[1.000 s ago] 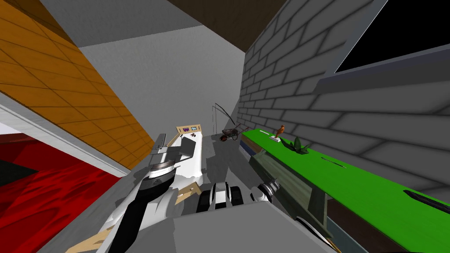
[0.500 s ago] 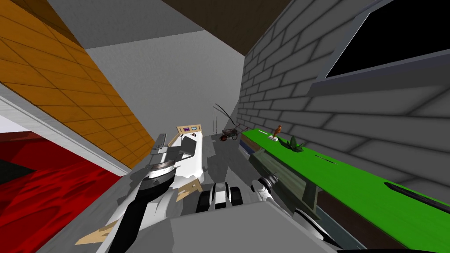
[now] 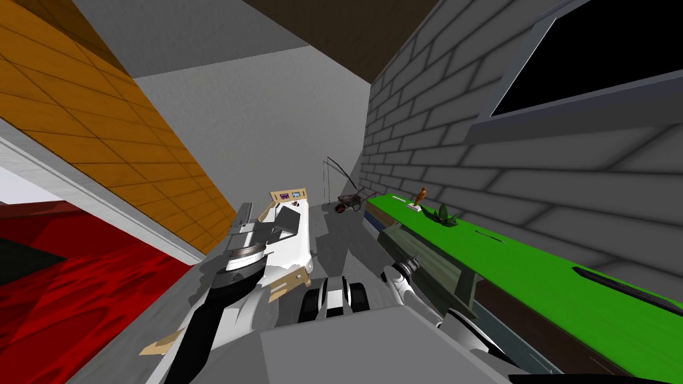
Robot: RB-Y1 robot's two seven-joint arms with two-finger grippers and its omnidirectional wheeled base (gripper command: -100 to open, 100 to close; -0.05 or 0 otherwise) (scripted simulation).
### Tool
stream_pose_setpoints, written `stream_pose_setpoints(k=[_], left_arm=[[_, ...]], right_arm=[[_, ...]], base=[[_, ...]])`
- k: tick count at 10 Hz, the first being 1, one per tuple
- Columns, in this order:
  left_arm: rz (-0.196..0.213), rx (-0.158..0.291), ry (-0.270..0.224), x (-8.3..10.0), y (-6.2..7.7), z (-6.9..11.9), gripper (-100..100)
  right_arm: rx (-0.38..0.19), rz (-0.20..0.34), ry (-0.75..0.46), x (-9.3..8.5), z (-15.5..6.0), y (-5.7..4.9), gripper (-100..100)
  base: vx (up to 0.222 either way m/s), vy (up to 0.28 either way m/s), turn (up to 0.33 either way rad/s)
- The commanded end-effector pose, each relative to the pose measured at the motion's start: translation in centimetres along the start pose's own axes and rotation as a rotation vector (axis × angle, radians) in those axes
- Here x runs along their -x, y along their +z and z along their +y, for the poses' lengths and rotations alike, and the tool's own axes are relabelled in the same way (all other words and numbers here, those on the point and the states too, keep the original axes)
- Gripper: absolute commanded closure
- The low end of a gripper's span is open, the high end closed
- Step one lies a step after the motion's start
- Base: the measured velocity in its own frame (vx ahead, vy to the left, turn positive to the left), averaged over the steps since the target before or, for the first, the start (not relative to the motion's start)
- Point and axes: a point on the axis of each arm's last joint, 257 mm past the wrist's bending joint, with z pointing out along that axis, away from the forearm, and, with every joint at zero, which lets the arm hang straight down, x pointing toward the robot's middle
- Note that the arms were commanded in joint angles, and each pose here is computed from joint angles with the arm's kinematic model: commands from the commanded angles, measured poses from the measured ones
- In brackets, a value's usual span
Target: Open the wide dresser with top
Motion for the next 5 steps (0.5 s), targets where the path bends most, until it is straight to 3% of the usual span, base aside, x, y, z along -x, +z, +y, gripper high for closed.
stream_pose_setpoints(k=[1,5], left_arm=[[0.000,0.000,0.000,0.00,0.00,0.00,0],[0.000,0.000,0.000,0.00,0.00,0.00,0]], right_arm=[[0.006,0.000,-0.001,-0.08,0.23,-0.14,0],[0.018,0.001,-0.005,-0.27,0.73,-0.42,0]], base=[[0.000,0.000,0.000],[0.000,0.000,0.000]])
